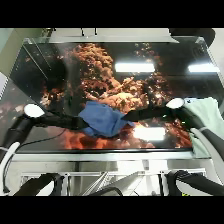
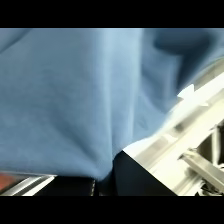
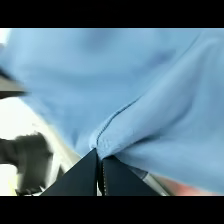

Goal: Fold the shirts.

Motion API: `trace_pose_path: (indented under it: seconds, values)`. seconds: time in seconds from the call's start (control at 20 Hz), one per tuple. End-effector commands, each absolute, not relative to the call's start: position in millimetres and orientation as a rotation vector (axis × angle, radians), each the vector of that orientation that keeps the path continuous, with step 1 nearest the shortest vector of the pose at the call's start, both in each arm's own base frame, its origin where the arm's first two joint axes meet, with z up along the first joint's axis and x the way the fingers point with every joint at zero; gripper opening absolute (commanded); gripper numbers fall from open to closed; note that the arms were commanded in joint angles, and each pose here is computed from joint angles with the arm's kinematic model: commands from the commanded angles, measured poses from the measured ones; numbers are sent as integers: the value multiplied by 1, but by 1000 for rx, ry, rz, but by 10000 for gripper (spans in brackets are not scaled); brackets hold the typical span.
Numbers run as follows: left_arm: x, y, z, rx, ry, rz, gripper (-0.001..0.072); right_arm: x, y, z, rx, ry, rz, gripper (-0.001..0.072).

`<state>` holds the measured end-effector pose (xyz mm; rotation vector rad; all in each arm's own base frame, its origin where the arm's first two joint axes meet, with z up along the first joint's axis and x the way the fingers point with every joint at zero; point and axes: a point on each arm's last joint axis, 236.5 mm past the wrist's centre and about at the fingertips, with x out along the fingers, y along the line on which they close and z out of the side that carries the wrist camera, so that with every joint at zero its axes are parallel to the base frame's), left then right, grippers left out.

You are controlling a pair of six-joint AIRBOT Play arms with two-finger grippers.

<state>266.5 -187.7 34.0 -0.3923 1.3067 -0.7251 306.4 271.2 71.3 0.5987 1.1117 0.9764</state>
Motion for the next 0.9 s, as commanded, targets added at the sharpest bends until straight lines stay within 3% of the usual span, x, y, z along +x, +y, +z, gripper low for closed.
trace_pose_path:
  seconds: [0.0, 0.25, 0.45, 0.6, 0.85]
  values:
    - [257, -176, 120, -354, 1179, -796, 17, 283, 264, 209, 494, 796, 1100, 16]
    - [215, -186, 282, -284, 801, -888, 18, 200, 247, 363, 306, 350, 1194, 16]
    - [184, -190, 351, -220, 609, -910, 18, 162, 238, 405, 243, 209, 1206, 16]
    - [214, -185, 360, -195, 615, -878, 18, 197, 234, 381, 212, 282, 1116, 16]
    - [347, -188, 279, -189, 808, -892, 18, 315, 234, 286, 205, 528, 945, 16]
